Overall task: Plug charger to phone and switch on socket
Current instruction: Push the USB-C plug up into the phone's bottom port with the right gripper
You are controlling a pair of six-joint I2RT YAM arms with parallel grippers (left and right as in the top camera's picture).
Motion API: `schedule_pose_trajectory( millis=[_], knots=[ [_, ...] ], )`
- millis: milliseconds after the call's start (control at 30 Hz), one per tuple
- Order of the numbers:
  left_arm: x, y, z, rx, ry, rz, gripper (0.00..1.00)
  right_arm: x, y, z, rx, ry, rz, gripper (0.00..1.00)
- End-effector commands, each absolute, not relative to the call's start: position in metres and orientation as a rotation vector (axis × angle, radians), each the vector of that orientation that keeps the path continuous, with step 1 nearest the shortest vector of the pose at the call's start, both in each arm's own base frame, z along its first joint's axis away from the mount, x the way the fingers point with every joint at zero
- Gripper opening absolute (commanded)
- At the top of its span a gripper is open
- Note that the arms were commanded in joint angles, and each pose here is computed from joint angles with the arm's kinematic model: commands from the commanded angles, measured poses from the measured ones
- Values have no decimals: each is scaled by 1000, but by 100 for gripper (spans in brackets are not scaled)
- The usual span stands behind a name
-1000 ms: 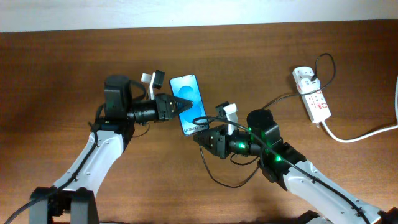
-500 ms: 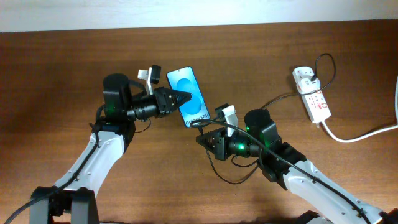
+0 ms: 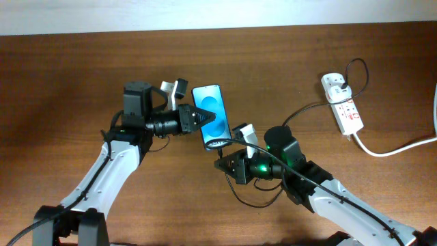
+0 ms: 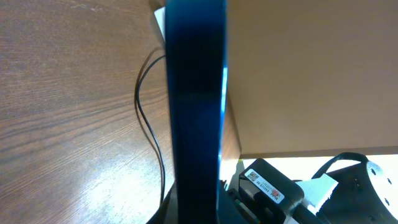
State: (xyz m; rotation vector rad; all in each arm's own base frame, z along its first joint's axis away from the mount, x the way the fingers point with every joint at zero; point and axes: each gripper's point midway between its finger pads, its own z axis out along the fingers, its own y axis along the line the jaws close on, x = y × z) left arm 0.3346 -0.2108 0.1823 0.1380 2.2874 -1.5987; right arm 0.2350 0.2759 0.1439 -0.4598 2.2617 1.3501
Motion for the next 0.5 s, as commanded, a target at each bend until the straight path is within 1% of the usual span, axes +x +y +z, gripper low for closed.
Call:
schedule_pose_trajectory(
  millis=[0, 133, 200, 267, 300, 367, 467],
  knots=[
    [275, -243, 172, 324, 2361, -1826, 0, 276, 275, 196, -423, 2053, 1256, 4],
    [266, -241, 166, 308, 2408, -1832, 0, 282, 275, 205, -413, 2034, 1241, 4],
    [261, -247, 165, 349, 2409, -1835, 0, 282, 275, 203, -407, 2049, 1234, 4],
    [257, -251, 165, 375, 2411, -1841, 0, 287, 274, 212, -401, 2029, 1230, 4],
    [257, -251, 165, 375, 2410, -1839, 0, 287, 274, 212, -402, 2028, 1231, 4],
    [259, -251, 165, 377, 2405, -1823, 0, 282, 271, 198, -386, 2102, 1222, 5],
    [277, -246, 166, 269, 2406, -1780, 0, 275, 272, 191, -394, 2144, 1238, 8]
  ],
)
